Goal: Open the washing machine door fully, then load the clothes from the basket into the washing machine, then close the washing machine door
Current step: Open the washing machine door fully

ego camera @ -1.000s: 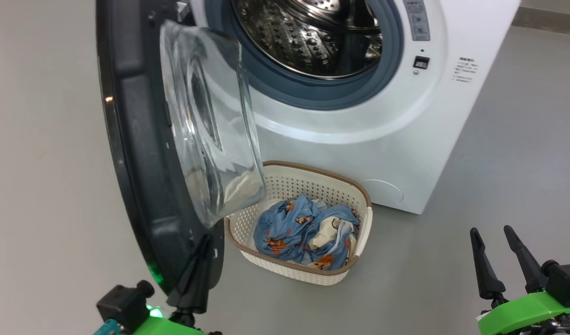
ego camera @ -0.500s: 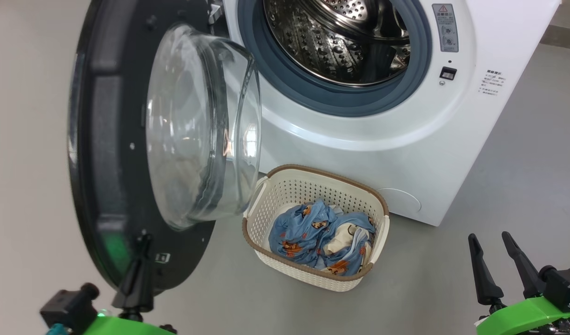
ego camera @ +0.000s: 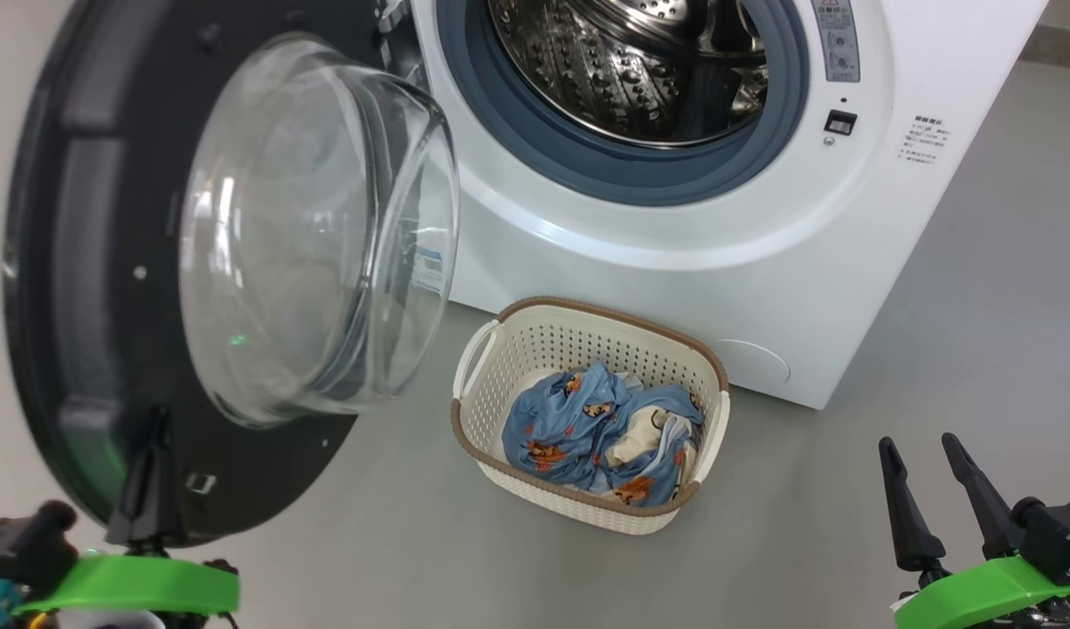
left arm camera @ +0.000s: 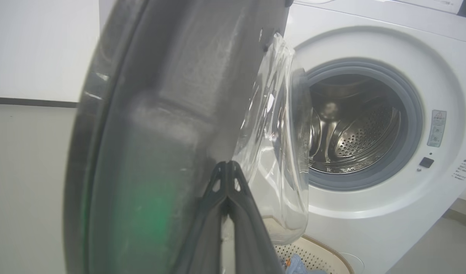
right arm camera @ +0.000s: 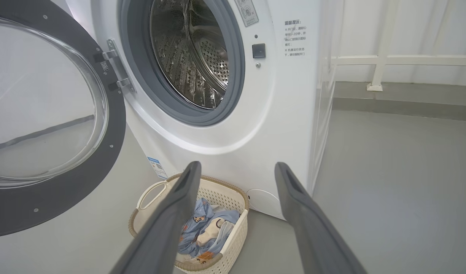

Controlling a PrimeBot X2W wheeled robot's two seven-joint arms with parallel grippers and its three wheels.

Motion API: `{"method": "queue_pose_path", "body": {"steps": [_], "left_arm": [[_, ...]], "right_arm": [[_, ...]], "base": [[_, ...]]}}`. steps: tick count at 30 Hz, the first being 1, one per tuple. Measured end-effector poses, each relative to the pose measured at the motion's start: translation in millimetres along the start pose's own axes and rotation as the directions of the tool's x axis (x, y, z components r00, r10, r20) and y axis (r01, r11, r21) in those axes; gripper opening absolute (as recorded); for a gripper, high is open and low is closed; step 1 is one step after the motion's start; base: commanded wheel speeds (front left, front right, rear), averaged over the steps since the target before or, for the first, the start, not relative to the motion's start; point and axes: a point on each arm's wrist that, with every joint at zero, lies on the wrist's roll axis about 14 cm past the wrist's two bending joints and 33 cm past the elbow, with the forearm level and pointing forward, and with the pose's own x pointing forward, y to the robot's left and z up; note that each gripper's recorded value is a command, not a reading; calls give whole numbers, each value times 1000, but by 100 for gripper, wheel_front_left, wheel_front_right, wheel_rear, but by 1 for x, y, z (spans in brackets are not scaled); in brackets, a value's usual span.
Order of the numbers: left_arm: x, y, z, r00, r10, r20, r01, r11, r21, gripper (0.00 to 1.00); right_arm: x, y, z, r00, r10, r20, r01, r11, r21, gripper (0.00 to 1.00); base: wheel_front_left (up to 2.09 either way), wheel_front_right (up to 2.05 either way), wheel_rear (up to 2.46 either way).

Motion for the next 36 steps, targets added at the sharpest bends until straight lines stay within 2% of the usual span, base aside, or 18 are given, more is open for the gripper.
{"method": "queue_pose_path", "body": {"steps": [9, 18, 36], "left_arm": [[22, 27, 2, 996, 89, 4, -89, 995, 37, 0], [42, 59, 11, 982, 188, 29, -190, 977, 98, 0], [73, 107, 28, 942, 327, 77, -336, 921, 196, 0]], "right_arm": [[3, -11, -14, 999, -13, -36, 14, 1000, 6, 100], [18, -20, -20, 999, -9, -44, 9, 1000, 1, 100], [38, -37, -36, 998, -16, -68, 16, 1000, 8, 100]], "base": [[0, 0, 0], [0, 0, 0], [0, 0, 0]]}}
